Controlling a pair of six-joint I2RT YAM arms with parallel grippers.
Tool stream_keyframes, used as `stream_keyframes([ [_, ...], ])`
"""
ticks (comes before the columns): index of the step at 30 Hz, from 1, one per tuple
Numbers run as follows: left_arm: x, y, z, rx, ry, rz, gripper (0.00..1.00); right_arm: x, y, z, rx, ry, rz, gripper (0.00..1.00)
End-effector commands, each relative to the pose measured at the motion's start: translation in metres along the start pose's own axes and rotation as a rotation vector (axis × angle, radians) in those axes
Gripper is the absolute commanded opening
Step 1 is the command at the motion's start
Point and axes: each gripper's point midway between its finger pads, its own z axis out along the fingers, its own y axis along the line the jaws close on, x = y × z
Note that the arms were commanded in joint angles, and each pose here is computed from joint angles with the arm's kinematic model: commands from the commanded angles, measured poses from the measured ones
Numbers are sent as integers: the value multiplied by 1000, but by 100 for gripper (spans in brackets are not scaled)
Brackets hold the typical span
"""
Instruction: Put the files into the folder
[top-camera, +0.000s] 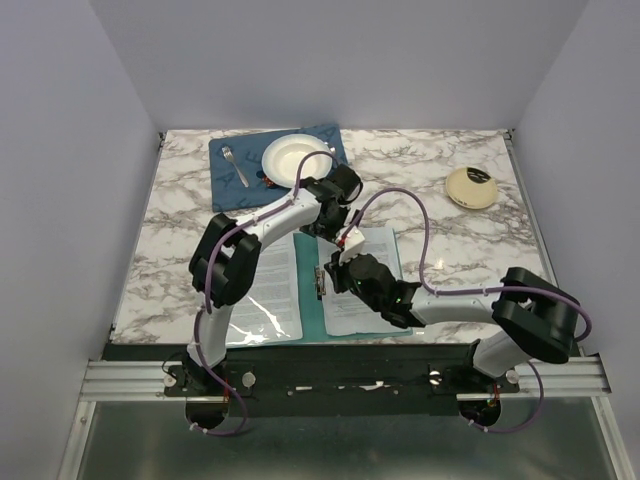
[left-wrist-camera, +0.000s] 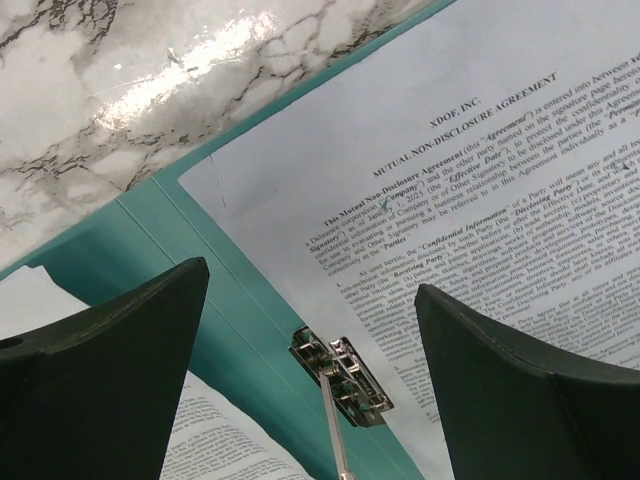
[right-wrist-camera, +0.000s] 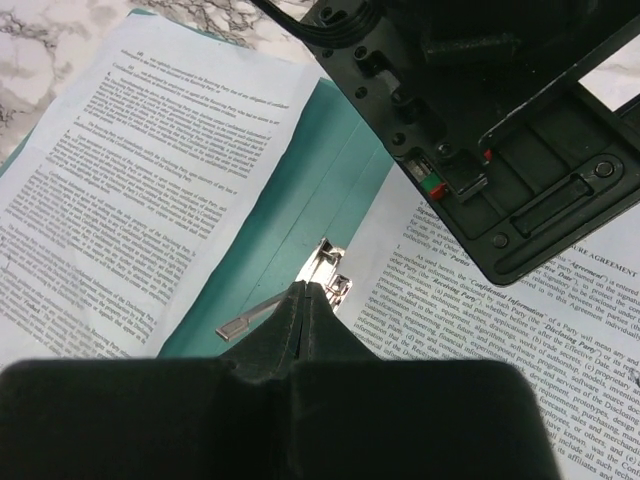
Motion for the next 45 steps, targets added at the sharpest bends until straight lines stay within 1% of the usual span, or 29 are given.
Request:
stream_keyframes([
  [1, -1, 11, 14, -59, 20, -36, 99, -26, 4, 9, 17, -90, 21, 1],
  [11, 17, 18, 39, -63, 88, -53, 99, -31, 9, 16, 10, -108, 35, 1],
  [15, 23, 23, 48, -84, 107, -46, 99, -27, 12, 22, 1, -101, 29, 1],
  [19, 32, 25, 55, -92, 132, -37, 99, -10, 18, 29, -22, -67, 30, 1],
  [24, 35, 26, 58, -85, 144, -35, 99, 6, 17, 34, -22, -40, 36, 1],
  [36, 48, 32, 61, -95, 165, -34, 99, 8, 32, 46, -75, -40, 68, 1],
  [45, 51, 34, 61, -105, 168, -32, 99, 26, 44, 44, -112, 7, 87, 1],
])
